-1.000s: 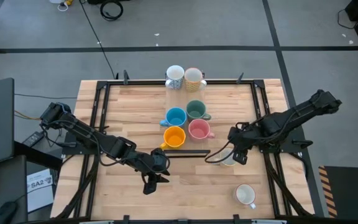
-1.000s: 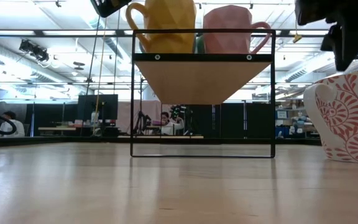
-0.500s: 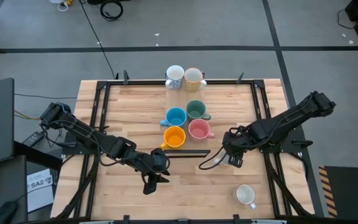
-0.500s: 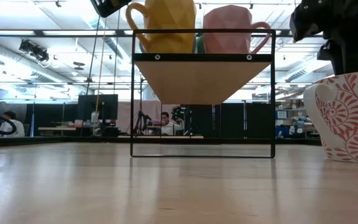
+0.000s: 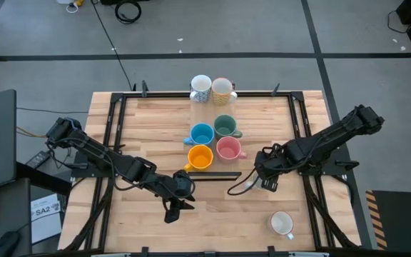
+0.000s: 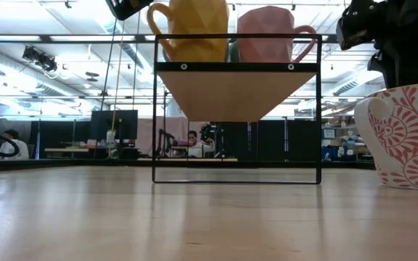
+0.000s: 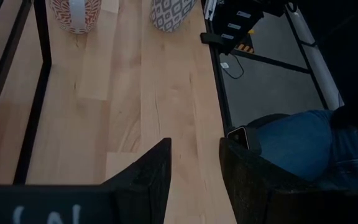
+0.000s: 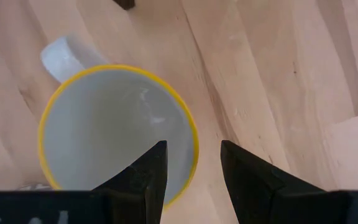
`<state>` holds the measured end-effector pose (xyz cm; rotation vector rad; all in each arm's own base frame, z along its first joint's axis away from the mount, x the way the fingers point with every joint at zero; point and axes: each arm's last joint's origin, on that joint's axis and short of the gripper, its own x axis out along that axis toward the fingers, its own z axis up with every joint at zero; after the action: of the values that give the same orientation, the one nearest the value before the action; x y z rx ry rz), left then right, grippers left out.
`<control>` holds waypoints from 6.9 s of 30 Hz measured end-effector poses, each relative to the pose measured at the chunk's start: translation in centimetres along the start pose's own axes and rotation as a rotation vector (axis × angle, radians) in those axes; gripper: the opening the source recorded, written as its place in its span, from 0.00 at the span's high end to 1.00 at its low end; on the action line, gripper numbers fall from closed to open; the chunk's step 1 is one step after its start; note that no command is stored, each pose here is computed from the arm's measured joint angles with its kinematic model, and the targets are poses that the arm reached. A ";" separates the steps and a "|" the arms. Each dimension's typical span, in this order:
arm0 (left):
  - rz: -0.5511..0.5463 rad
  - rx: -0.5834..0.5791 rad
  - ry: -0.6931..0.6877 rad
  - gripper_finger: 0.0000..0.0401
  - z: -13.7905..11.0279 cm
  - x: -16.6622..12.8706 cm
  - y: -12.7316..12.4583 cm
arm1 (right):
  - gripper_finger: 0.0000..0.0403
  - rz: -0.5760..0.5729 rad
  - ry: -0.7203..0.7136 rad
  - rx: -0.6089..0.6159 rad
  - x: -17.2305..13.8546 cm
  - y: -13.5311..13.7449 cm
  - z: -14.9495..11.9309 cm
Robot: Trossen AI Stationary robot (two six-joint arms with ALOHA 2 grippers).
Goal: Place coffee mugs
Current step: Put the yellow patterned mug on the shelf
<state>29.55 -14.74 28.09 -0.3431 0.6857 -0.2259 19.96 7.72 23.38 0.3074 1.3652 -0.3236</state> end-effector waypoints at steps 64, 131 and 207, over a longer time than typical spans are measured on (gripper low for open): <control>0.202 0.272 0.264 0.65 -2.1 -10.4 2.3 | 0.93 0.307 -0.356 0.126 -19.7 -4.3 7.3; 0.229 0.325 0.261 0.65 -0.2 -11.1 6.1 | 0.93 0.064 -0.365 -0.045 -10.6 -14.4 26.0; 0.416 0.354 0.216 0.65 0.0 -11.2 6.6 | 0.87 0.050 -0.389 -0.056 -8.7 -14.0 26.6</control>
<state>21.75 -5.16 32.09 0.1673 0.8956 0.0157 36.82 -15.30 36.32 0.2181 0.9804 -0.2858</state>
